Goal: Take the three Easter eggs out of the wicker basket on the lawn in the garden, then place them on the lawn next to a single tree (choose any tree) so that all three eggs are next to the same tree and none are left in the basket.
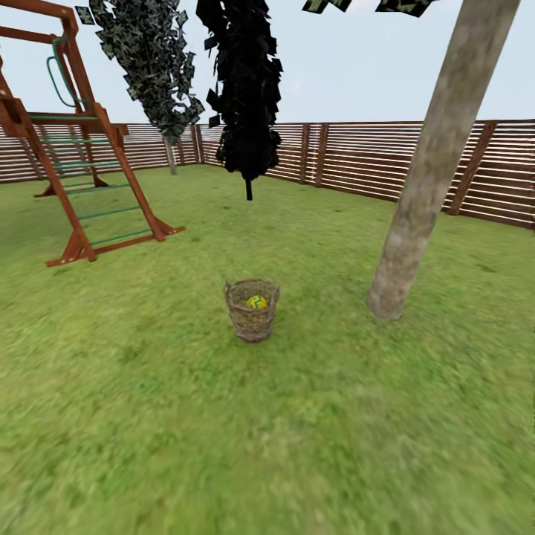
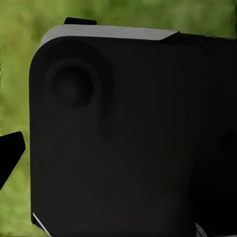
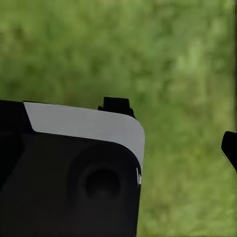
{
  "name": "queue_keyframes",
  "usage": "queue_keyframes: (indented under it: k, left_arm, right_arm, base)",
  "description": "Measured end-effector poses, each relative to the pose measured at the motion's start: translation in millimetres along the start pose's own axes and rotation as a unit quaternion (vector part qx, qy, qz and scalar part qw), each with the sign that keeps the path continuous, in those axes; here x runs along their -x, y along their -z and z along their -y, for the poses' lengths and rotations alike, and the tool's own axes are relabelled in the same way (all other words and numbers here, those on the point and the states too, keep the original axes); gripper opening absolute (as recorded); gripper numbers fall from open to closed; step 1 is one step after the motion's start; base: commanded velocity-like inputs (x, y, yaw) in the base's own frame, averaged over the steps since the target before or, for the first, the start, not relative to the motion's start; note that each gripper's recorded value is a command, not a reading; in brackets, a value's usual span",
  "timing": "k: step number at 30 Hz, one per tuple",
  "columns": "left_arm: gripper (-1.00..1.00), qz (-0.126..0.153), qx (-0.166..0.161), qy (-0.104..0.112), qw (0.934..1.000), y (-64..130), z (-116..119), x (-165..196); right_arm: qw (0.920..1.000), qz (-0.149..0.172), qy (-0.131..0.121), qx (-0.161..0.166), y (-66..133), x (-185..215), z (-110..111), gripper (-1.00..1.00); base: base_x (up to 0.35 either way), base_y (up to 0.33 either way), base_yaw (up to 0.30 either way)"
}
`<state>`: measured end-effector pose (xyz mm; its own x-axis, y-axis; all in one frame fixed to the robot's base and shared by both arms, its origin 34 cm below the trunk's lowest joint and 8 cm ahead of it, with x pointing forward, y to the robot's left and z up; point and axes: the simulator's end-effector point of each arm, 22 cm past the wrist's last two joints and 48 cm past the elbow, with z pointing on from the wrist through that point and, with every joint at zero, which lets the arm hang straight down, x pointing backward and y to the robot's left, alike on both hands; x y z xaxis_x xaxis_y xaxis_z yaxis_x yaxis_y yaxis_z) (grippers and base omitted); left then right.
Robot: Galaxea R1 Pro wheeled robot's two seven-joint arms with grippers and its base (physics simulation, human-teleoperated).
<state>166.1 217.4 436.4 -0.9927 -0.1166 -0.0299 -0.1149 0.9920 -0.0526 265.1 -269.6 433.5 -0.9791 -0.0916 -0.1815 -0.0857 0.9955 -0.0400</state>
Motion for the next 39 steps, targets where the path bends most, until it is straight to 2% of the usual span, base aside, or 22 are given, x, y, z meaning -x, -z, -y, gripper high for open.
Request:
queue_keyframes:
  k: [26, 39]
  left_arm:
    - [1.0, 0.001, 0.0, 0.0, 1.0, 0.0, 0.0, 0.7]
    - [1.0, 0.001, 0.0, 0.0, 1.0, 0.0, -0.1, 0.5]
  right_arm:
    - [0.9999, -0.002, 0.012, 0.0, 0.0, -1.4, 2.2, 1.0]
    - [1.0, -0.001, 0.006, -0.001, 0.0, -0.8, 2.3, 1.0]
  base:
    - [0.336, 0.062, -0.002]
    - [0.336, 0.076, 0.0]
